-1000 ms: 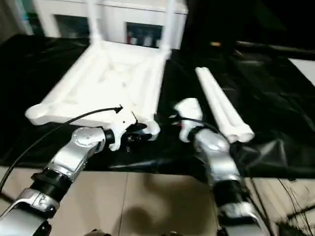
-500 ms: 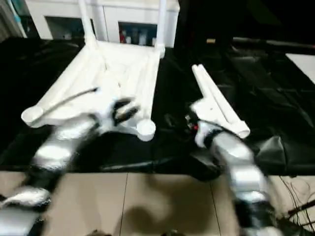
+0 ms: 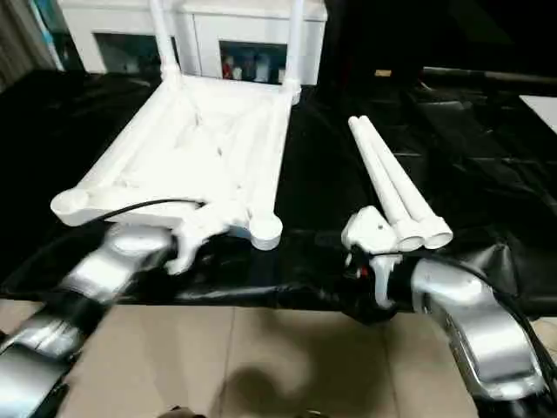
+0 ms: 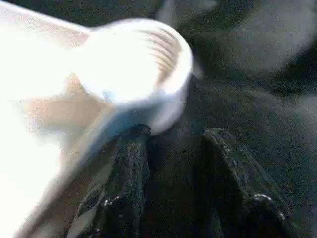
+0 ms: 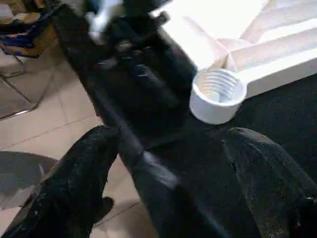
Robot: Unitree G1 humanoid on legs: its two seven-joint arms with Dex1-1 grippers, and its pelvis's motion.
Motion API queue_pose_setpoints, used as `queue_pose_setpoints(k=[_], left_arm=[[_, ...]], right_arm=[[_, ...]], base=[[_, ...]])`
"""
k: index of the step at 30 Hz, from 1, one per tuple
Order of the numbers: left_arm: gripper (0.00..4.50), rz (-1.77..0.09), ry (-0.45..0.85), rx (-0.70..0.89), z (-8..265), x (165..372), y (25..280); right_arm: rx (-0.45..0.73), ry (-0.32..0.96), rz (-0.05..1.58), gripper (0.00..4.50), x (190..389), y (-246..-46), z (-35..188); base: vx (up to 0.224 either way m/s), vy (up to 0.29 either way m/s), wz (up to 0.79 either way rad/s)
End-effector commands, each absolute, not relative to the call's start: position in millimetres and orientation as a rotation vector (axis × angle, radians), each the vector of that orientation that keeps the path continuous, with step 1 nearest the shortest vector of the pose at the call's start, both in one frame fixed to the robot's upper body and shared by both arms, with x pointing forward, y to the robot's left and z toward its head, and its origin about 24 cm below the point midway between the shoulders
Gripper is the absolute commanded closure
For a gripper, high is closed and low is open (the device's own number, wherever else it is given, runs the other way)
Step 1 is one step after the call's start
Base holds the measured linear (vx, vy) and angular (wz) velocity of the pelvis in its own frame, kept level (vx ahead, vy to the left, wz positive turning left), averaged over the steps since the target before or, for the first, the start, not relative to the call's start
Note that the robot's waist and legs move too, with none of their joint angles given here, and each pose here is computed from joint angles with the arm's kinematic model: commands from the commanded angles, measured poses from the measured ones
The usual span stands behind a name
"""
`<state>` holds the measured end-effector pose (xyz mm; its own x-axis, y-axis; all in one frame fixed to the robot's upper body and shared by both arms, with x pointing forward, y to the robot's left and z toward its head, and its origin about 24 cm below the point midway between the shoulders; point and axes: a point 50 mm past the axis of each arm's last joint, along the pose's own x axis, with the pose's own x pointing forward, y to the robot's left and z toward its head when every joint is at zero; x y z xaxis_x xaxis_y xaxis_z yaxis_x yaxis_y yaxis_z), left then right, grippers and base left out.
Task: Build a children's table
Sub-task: Rotate table base
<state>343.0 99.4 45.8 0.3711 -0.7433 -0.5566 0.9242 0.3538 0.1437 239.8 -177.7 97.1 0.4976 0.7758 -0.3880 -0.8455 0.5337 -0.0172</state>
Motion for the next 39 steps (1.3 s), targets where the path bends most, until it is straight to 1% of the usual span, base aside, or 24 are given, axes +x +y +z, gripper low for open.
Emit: queue_pose_setpoints(k=[1,5,7,9,11,12,13,15,16,19,20,21,22,23,24,25,26,27,28,30,34,36,37,39], left_arm=[[2.47,-1.085,0.422,0.513,47,349,97],[2.47,-1.015,0.393,0.514,50,359,84],[2.47,-0.906,0.313,0.508,60,369,79],[2.47,-0.864,0.254,0.457,68,373,76],[2.47,-0.844,0.186,0.363,75,374,75],[2.47,-0.841,0.135,0.291,80,374,77],[2.47,-0.834,0.12,0.269,81,373,78],[2.47,-0.827,0.099,0.226,81,371,81],[2.47,-0.812,0.078,0.186,81,367,85],[2.47,-0.641,-0.019,0.103,83,349,107],[2.47,-0.513,-0.06,0.042,84,335,121],[2.47,-0.478,-0.068,0.028,84,331,125],[2.47,-0.387,-0.074,-0.001,81,323,136],[2.47,-0.363,-0.073,-0.008,80,321,139],[2.47,-0.249,-0.077,0.036,73,315,152],[2.47,-0.205,-0.072,0.064,67,314,157],[2.47,-0.157,-0.065,0.104,61,312,161],[2.47,-0.157,-0.065,0.104,61,312,161],[2.47,-0.102,-0.034,0.124,53,309,166],[2.47,-0.043,0.01,0.1,46,302,170],[2.47,-0.035,0.031,0.114,44,292,170],[2.47,-0.023,0.046,0.089,46,287,170],[2.47,-0.056,0.047,0.048,46,286,167],[2.47,-0.077,0.04,0.056,47,283,166]], right_arm=[[-0.225,0.354,0.977,0.64,235.8,-178.5,100],[-0.25,0.362,0.934,0.64,232.7,-182.1,100],[-0.272,0.337,0.871,0.64,234.0,-185.2,102],[-0.264,0.327,0.836,0.64,234.8,-186.1,101],[-0.252,0.296,0.774,0.64,237.6,-184.7,99],[-0.231,0.266,0.711,0.64,241.4,-182.5,97],[-0.225,0.252,0.692,0.64,242.3,-181.6,97],[-0.194,0.224,0.654,0.64,244.5,-179.6,97],[-0.149,0.2,0.609,0.64,246.5,-177.9,96],[-0.046,0.198,0.436,0.64,251.1,-174.7,84],[-0.009,0.219,0.357,0.64,251.9,-172.4,74],[-0.001,0.224,0.339,0.64,252.0,-171.5,72],[0.01,0.228,0.304,0.64,251.8,-168.0,67],[0.012,0.228,0.297,0.64,251.5,-166.9,65],[0.016,0.223,0.263,0.64,251.4,-161.7,59],[0.031,0.221,0.238,0.64,252.7,-159.2,57],[0.055,0.218,0.213,0.64,254.3,-156.4,55],[0.055,0.218,0.213,0.64,254.3,-156.4,55],[0.072,0.208,0.2,0.64,256.9,-152.0,54],[0.063,0.199,0.209,0.64,259.4,-146.5,52],[0.083,0.184,0.205,0.64,261.7,-143.5,52],[0.07,0.173,0.22,0.64,262.7,-141.7,54],[0.069,0.172,0.23,0.64,262.8,-140.9,54],[0.059,0.17,0.237,0.64,262.8,-140.0,52]], base=[[0.0,0.0,0.0],[0.0,0.0,0.0],[0.0,0.0,0.0],[0.0,0.0,0.0],[0.0,0.0,0.0],[0.0,0.0,0.0],[0.0,0.0,0.0],[0.0,0.0,0.0],[0.0,0.0,0.0],[0.0,0.0,0.0],[0.0,0.0,0.0],[0.0,0.0,0.0],[0.0,0.0,0.0],[0.0,0.0,0.0],[0.0,0.0,0.0],[0.0,0.0,0.0],[0.0,0.0,0.0],[0.0,0.0,0.0],[0.0,0.0,0.0],[0.0,-0.035,0.05],[0.009,-0.145,0.12],[0.003,-0.211,0.02],[0.0,-0.201,0.01],[-0.038,-0.16,0.0]])
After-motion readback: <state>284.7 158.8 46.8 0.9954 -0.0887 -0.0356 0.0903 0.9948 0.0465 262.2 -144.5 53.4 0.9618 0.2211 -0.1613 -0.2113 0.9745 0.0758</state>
